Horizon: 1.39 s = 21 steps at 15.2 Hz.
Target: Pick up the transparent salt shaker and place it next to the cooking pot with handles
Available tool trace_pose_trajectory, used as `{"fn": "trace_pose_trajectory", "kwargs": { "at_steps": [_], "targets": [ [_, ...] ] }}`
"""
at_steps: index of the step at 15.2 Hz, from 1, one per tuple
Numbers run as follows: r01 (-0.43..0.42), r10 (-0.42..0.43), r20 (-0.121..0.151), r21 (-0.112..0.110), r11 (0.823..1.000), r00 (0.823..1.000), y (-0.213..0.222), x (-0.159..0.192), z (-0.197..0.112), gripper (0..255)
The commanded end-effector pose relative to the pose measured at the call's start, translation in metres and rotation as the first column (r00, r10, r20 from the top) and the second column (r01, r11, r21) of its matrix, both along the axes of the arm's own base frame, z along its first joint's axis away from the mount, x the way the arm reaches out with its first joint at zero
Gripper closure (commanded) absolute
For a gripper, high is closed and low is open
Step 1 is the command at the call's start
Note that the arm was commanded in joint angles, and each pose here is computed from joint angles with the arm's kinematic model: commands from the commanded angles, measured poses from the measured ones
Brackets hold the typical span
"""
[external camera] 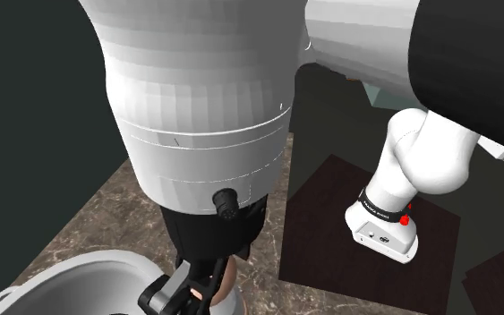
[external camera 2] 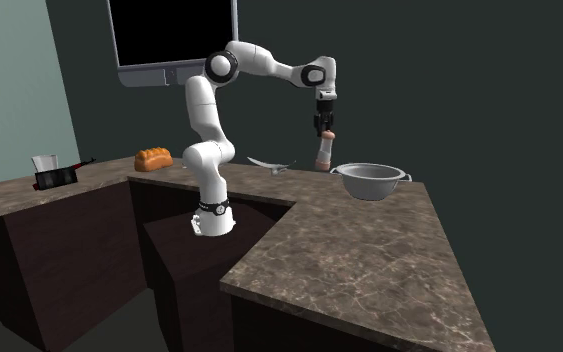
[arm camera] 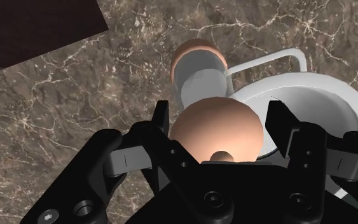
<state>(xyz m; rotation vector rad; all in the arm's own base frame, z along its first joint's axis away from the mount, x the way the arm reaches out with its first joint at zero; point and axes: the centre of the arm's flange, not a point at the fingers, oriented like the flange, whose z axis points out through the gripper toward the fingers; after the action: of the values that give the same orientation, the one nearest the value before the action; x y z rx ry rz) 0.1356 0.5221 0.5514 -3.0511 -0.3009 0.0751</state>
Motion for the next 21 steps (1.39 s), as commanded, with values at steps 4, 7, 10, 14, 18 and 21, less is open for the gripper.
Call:
{"fn": "trace_pose_trajectory", "kwargs": {
  "at_steps": [4,7,10,14,18,21],
  "targets": [
    [0.000,0.000,0.000,0.001,1.000,1.000,0.000,0.000,-0.027,255],
    [0.000,0.000,0.000,0.001,1.000,1.000,0.000,0.000,-0.043,255],
    [0.000,0.000,0.000,0.001,1.000,1.000,0.000,0.000,-0.059,255],
    [0.000,0.000,0.000,0.001,1.000,1.000,0.000,0.000,-0.080,255],
    [0.000,0.000,0.000,0.001,1.000,1.000,0.000,0.000,-0.101,255],
    [0.000,0.000,0.000,0.001,1.000,1.000,0.000,0.000,-0.117,255]
  ]
}}
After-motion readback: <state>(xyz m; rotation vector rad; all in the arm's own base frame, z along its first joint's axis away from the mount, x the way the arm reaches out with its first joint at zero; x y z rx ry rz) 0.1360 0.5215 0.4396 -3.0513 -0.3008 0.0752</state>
